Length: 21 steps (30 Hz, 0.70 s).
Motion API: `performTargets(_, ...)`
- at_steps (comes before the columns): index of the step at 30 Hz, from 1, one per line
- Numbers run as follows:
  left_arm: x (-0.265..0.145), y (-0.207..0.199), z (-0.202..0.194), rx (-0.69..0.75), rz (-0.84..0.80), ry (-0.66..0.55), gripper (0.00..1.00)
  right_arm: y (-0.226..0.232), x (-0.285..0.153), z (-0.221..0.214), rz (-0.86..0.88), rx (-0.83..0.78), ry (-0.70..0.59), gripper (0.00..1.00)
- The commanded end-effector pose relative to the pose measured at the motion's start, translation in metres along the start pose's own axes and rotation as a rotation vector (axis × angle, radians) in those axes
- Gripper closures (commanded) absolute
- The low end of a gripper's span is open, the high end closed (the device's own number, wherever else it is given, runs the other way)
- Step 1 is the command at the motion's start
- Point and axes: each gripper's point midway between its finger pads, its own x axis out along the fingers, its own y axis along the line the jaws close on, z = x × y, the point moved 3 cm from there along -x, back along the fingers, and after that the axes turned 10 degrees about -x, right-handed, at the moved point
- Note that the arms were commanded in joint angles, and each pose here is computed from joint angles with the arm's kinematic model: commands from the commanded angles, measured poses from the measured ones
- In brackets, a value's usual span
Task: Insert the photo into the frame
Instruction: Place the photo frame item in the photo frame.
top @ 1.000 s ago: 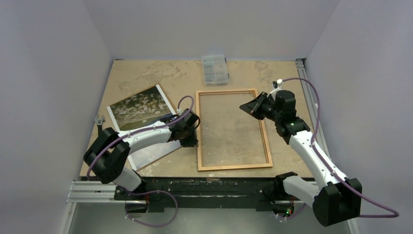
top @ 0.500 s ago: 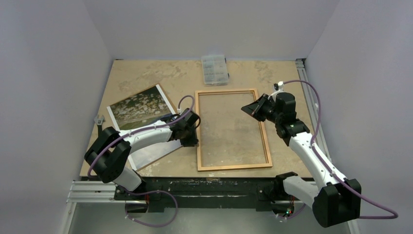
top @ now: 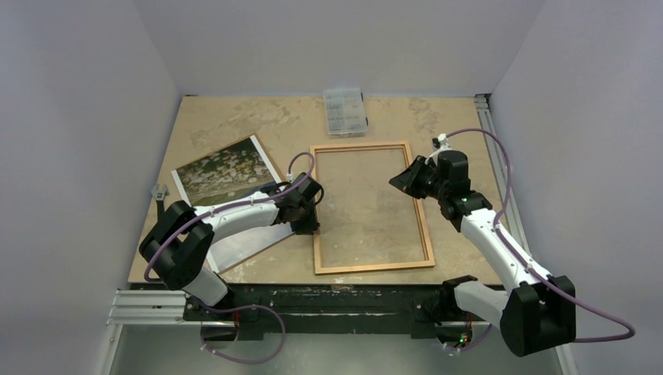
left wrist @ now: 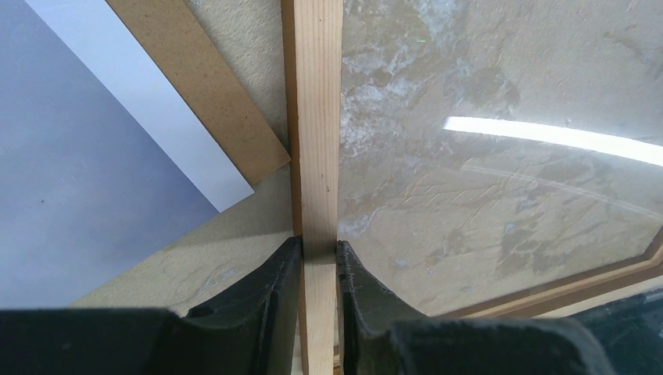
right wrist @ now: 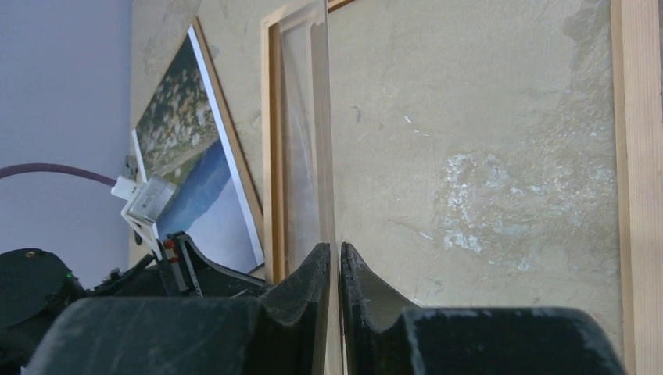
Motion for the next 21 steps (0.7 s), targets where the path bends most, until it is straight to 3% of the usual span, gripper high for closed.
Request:
performTargets(1, 0.003, -0.001, 0.0, 0.032, 0.018, 0.002, 0.8, -0.008, 0.005, -0.01, -0.008, -0.068, 0.032, 0.87)
performTargets(6, 0.003, -0.001, 0.0, 0.035, 0.022, 0.003, 0.8, -0.014, 0.009, -0.016, -0.017, -0.102, 0.061, 0.75)
performTargets(15, 0.002, 0.0, 0.0, 0.042, 0.034, 0.003, 0.8, -0.023, 0.014, -0.027, -0.037, -0.123, 0.109, 0.33)
performTargets(21, 0.001, 0.0, 0.001, 0.043, 0.041, -0.004, 0.8, -0.029, 0.018, -0.033, -0.054, -0.133, 0.134, 0.21)
